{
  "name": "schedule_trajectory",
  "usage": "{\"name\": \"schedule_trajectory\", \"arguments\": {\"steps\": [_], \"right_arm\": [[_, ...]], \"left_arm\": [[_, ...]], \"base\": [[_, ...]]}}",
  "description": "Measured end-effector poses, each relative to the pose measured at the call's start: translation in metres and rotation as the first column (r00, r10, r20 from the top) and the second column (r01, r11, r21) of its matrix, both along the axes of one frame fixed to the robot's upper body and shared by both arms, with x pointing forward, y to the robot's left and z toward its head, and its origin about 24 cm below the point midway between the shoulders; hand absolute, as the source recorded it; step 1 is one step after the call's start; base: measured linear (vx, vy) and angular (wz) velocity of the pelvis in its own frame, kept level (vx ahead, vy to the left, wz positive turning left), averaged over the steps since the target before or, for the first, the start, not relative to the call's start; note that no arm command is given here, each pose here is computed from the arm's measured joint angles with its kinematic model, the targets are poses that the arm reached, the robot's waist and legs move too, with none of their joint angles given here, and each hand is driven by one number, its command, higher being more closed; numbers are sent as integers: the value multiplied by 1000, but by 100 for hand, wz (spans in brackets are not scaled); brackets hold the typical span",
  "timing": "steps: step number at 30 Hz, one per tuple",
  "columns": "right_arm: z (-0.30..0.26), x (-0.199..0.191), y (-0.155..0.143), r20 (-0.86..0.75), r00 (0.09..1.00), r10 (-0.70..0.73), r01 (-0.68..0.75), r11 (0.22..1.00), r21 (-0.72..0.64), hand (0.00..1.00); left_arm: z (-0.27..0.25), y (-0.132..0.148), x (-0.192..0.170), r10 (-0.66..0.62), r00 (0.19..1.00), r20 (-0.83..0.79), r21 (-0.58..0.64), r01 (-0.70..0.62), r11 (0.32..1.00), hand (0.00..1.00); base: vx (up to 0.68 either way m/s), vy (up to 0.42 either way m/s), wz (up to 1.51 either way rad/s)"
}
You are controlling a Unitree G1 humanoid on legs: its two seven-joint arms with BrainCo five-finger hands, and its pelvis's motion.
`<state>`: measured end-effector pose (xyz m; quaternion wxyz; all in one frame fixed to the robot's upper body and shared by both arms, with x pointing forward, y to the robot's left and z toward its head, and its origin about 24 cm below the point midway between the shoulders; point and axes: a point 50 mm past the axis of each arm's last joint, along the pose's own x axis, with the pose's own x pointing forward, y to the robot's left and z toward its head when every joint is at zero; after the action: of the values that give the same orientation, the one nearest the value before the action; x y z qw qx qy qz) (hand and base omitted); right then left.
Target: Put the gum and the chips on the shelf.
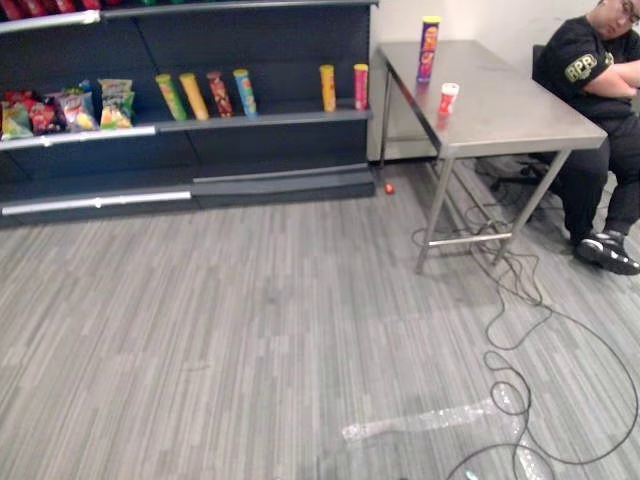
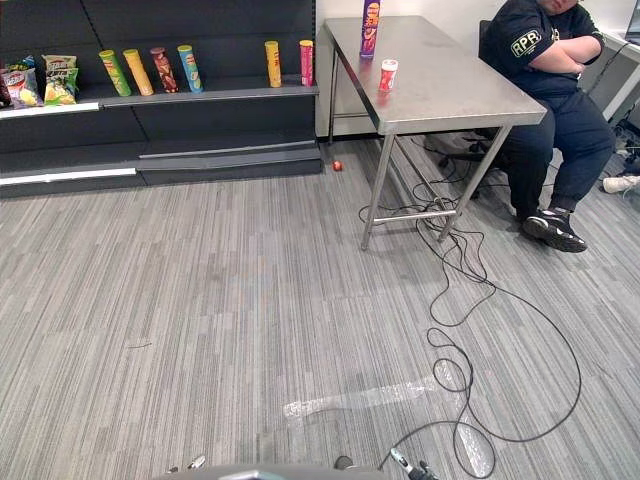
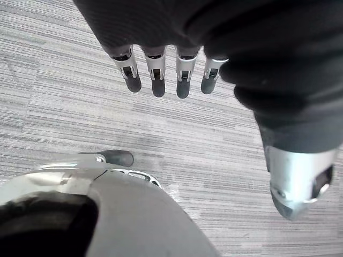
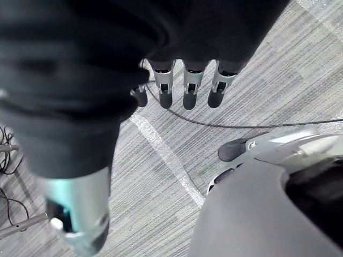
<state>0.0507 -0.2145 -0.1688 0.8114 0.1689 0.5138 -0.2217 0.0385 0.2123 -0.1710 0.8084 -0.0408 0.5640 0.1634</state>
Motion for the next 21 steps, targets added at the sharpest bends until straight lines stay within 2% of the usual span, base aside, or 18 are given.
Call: {"name": "schedule_trajectory", "arguments": {"steps": [4,9,12,17,21], "right_arm": [[5,28,0,74,997,-1,1,1000,-3,0],[5,28,1,81,997,-12,13,1000,-15,0],[5,28,-3,77,997,8,-5,1000,-30,0],[7,32,-8,87,996,13,-10,999,-44,0],[9,35,-15,93,996,17,-11,998,-65,0]], "left_arm": [[3,4,21,-3,999,49,18,2,1000,0],[6,8,27,35,996,85,17,-37,999,0],[7,6,31,126,984,129,-23,-124,992,0],[7,3,32,136,979,153,-42,-131,990,0],[6,-5,32,151,977,152,-63,-143,988,0]], "base": [[-62,-34,2],[-25,-78,29],[66,-9,22],[176,161,-11],[354,352,-33]]}}
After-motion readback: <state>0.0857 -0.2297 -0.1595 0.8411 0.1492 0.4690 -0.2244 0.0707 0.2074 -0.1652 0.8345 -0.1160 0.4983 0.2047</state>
